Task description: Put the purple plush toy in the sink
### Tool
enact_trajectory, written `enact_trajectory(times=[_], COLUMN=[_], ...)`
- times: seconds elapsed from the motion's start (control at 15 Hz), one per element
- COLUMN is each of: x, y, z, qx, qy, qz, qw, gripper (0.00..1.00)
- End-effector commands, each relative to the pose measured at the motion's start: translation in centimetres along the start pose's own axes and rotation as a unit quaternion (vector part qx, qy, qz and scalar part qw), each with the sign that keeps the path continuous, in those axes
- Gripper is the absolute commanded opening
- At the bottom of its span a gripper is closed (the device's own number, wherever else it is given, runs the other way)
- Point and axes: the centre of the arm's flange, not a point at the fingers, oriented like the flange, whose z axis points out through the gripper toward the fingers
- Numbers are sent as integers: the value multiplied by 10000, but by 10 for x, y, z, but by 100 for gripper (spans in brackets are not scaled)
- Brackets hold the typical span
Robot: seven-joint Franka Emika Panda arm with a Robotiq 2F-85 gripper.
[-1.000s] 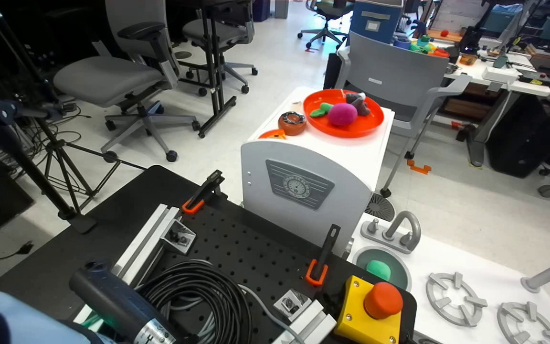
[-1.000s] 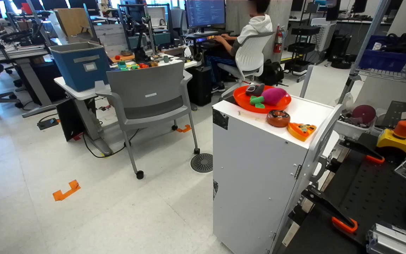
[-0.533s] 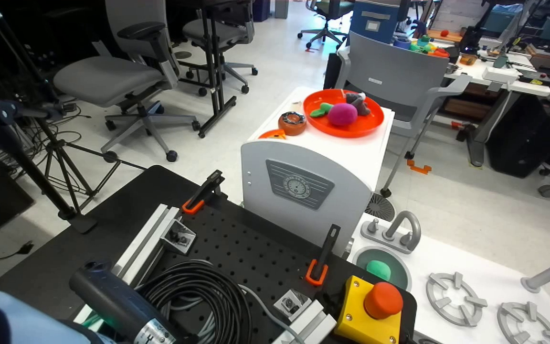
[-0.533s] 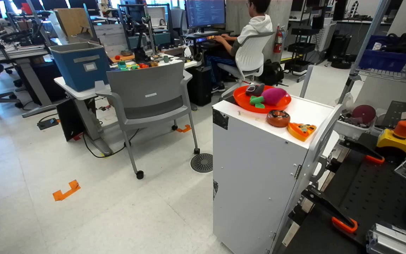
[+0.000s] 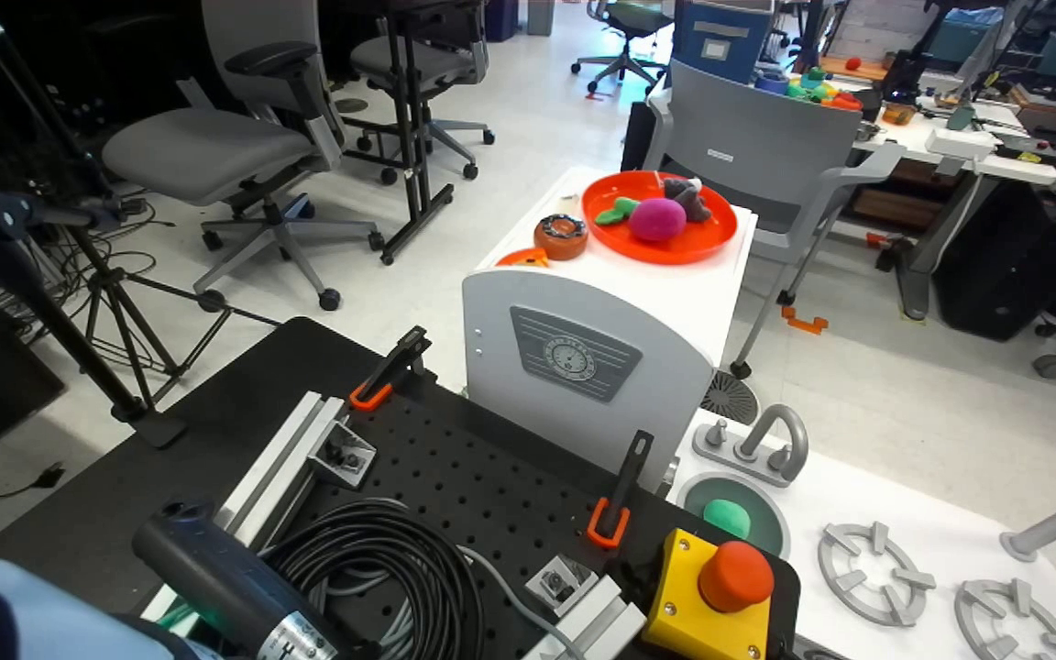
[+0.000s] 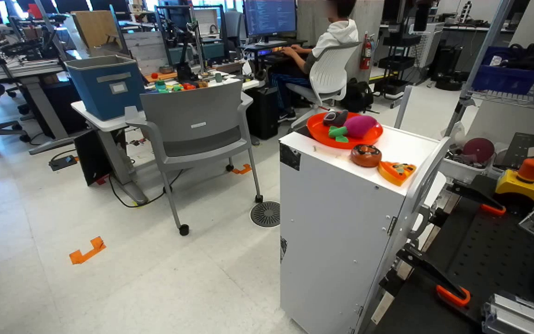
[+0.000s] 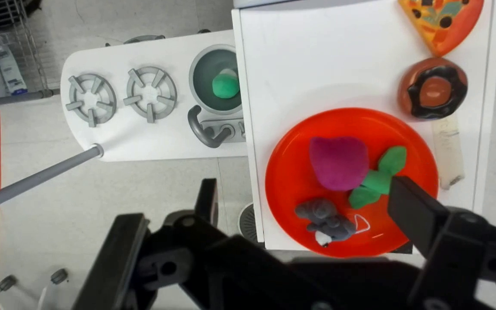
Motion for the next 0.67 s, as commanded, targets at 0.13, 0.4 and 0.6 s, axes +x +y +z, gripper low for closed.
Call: enact_trajectory(times=[0.13, 0.4, 0.6], x=[17, 16, 15], y=[2, 5, 7], z=[1, -4, -3], qx=[252, 764, 595], qy=[188, 89, 413], qz=[-178, -638, -855], qw=[9993, 9950, 9937], gripper=[100, 100, 100])
